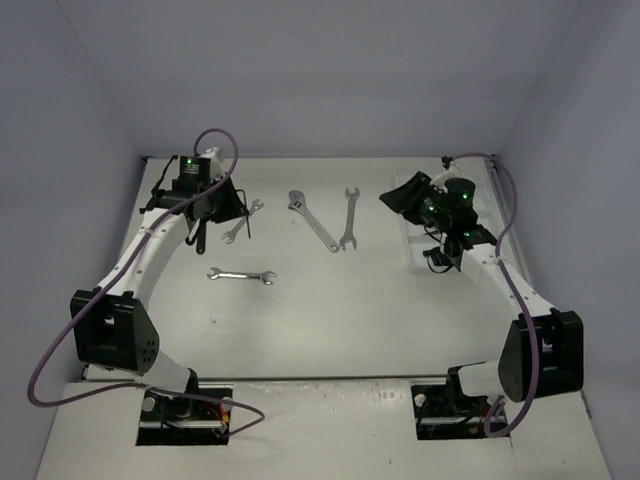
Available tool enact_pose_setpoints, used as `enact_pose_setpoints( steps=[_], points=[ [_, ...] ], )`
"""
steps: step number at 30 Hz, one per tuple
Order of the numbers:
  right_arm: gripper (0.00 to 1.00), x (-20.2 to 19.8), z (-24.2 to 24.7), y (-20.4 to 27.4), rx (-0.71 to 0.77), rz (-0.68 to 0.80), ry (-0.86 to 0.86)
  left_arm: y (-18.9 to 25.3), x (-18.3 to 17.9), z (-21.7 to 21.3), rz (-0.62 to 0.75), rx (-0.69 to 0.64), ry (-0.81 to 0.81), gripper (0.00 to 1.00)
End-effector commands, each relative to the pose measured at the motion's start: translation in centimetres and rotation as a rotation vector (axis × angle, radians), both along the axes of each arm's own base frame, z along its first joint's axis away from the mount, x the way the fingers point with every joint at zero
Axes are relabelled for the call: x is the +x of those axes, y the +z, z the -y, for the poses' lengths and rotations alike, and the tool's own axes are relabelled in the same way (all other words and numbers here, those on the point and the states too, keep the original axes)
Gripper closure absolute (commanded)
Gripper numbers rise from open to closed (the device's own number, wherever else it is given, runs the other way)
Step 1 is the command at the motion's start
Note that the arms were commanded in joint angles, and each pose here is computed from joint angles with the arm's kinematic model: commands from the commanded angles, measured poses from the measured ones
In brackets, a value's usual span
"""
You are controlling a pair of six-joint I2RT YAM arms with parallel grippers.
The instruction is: Sort the tools into containers
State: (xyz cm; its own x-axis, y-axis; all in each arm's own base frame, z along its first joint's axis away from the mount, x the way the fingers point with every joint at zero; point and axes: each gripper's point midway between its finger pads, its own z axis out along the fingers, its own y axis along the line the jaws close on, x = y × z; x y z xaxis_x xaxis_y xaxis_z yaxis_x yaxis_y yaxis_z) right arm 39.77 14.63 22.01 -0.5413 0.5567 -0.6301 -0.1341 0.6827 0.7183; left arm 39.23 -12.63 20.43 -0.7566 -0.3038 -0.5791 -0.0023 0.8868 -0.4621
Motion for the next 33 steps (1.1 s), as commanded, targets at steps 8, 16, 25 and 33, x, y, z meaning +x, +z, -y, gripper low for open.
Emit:
enact_pose_setpoints(
  steps=[8,16,25,33],
  points=[
    [0.59,-0.5,-13.3,9.1,0.09,0.31,0.397,7.2,-4.9,13.4,0.217,-0.22,-0.487,1.0],
    [0.6,0.1,-16.1,8.8,0.1,0.306,0.43,7.4,-5.9,15.2,0.226,-0.224,-0.536,1.0],
    [0.62,-0.2,-17.6,7.5,0.109,0.269,0.461,7.5,-5.6,15.5,0.232,-0.215,-0.536,1.0],
    [0.62,-0.6,-18.1,6.8,0.115,0.243,0.472,7.6,-4.8,15.5,0.244,-0.196,-0.523,1.0]
  ],
)
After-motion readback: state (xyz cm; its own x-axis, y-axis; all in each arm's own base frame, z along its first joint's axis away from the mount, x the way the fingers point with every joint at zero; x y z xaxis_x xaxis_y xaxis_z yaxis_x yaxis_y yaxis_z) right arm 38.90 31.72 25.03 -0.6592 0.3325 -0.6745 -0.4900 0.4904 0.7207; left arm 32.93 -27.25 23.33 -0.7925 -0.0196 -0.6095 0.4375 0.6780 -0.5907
